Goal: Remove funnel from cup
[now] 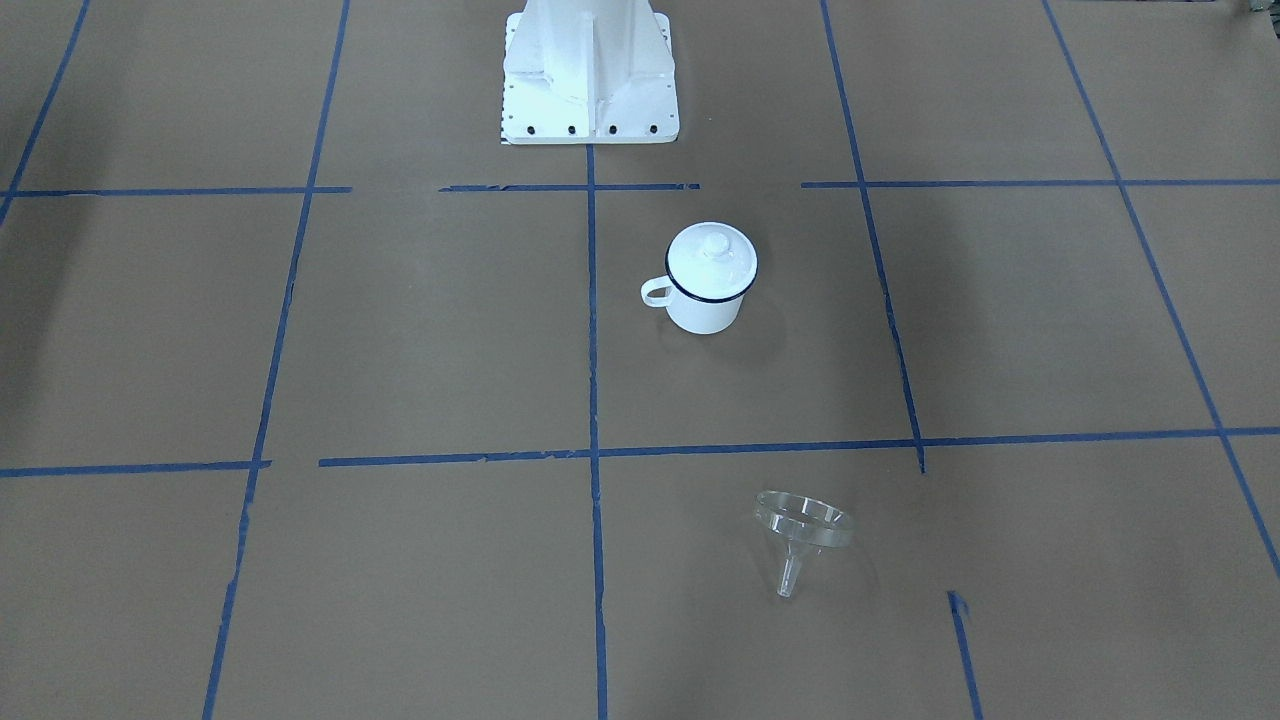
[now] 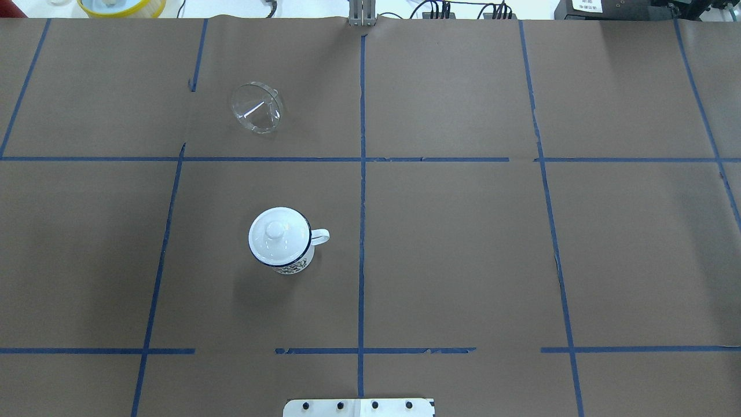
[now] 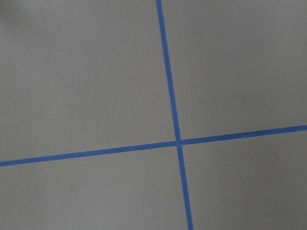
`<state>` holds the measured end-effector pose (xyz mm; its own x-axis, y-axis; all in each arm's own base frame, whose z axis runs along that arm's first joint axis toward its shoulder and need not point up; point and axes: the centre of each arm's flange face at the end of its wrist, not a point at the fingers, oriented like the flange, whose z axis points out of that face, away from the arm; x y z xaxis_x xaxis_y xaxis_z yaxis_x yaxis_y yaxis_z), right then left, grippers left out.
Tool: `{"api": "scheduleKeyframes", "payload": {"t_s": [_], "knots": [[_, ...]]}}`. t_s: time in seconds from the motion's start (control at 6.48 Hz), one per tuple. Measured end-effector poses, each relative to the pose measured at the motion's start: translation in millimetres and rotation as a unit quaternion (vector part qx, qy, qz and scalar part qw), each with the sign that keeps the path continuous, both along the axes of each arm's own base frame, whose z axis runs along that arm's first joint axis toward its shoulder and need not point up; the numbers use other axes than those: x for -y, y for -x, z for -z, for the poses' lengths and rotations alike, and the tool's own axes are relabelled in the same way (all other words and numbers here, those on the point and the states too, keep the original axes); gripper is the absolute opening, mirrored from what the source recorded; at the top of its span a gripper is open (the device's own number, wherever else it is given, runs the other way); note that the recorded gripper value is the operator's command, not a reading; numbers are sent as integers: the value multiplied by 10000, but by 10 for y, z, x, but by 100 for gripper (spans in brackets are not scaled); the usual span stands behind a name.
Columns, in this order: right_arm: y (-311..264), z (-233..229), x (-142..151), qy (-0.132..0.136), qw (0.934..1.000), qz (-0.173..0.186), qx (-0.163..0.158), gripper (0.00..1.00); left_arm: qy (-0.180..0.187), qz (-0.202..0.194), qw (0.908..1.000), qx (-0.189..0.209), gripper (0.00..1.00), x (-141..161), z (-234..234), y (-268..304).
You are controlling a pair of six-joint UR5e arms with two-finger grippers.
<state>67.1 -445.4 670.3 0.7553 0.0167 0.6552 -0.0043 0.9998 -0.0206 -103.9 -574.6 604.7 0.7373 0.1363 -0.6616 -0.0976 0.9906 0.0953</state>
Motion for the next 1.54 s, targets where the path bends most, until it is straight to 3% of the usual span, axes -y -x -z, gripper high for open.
{"api": "scheduleKeyframes", "payload": {"t_s": [1.23, 1.54], "knots": [[0, 2, 0, -2, 10000, 0, 0, 100, -348, 106, 9993, -20, 100, -661, 39, 69], [0, 3, 0, -3, 10000, 0, 0, 100, -139, 74, 9999, -50, 100, -696, -162, 15]]}}
